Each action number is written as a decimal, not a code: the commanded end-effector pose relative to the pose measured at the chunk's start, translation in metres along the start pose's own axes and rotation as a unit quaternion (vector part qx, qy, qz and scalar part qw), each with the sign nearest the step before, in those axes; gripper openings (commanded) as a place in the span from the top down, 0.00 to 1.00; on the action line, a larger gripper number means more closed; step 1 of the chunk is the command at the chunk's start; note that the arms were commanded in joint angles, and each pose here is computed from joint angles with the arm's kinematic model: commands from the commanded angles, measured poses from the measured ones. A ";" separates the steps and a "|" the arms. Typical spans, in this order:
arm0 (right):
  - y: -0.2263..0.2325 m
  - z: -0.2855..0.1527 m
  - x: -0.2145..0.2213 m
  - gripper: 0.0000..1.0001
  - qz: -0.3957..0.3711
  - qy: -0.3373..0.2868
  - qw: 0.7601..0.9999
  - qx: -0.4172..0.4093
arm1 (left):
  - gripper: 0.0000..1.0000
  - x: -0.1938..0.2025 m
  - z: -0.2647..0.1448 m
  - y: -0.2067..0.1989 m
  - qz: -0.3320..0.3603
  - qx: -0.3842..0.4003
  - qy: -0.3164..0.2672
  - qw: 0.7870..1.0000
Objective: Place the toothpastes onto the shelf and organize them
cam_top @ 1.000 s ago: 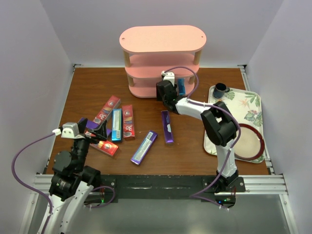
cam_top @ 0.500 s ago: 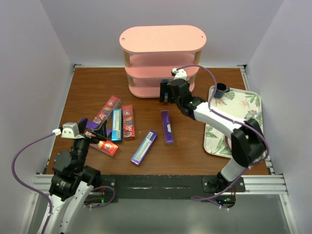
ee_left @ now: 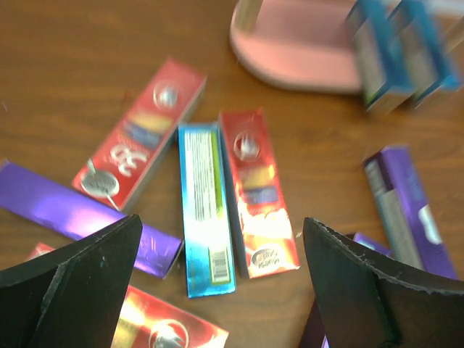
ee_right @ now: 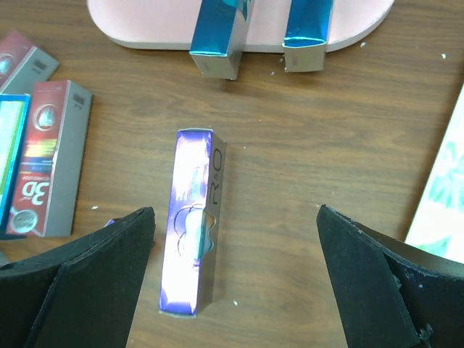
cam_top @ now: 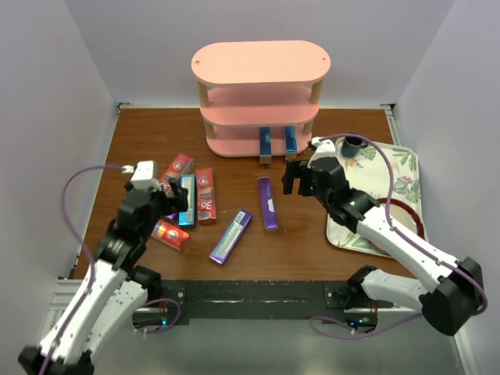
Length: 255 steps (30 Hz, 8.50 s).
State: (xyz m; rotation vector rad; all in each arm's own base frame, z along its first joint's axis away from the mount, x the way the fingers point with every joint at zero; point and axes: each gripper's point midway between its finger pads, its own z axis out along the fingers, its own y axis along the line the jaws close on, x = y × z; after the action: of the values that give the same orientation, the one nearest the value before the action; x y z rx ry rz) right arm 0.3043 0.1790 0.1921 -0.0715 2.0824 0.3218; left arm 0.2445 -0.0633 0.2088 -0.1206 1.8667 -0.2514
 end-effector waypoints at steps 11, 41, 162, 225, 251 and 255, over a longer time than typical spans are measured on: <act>-0.027 -0.043 0.034 0.02 0.014 0.009 1.000 0.000 | 0.03 0.061 0.073 0.011 0.047 -0.086 0.207 0.973; -0.036 -0.034 0.061 0.01 -0.001 0.030 0.999 0.011 | 0.28 0.113 0.147 0.032 0.025 -0.084 0.320 0.943; 0.248 -0.052 0.031 0.11 -0.060 -0.136 0.955 -0.258 | 0.64 -0.026 0.030 -0.116 -0.400 0.371 0.022 0.837; 0.156 0.213 -0.009 0.79 0.005 -0.137 0.984 0.117 | 0.01 -0.065 0.000 0.022 0.036 -0.099 -0.096 0.990; 0.137 0.247 -0.011 0.46 0.017 -0.147 0.978 0.145 | 0.02 -0.062 0.000 0.013 0.042 -0.078 -0.093 0.992; 0.138 0.248 -0.009 0.42 0.021 -0.141 0.980 0.140 | 0.02 -0.062 0.000 0.012 0.041 -0.076 -0.094 0.992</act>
State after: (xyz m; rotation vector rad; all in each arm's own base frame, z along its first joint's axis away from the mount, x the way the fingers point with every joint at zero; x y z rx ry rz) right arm 0.4803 0.3732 0.0750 0.0787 1.9038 0.0082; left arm 0.2617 -0.0376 0.2553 -0.1744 1.7350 -0.0338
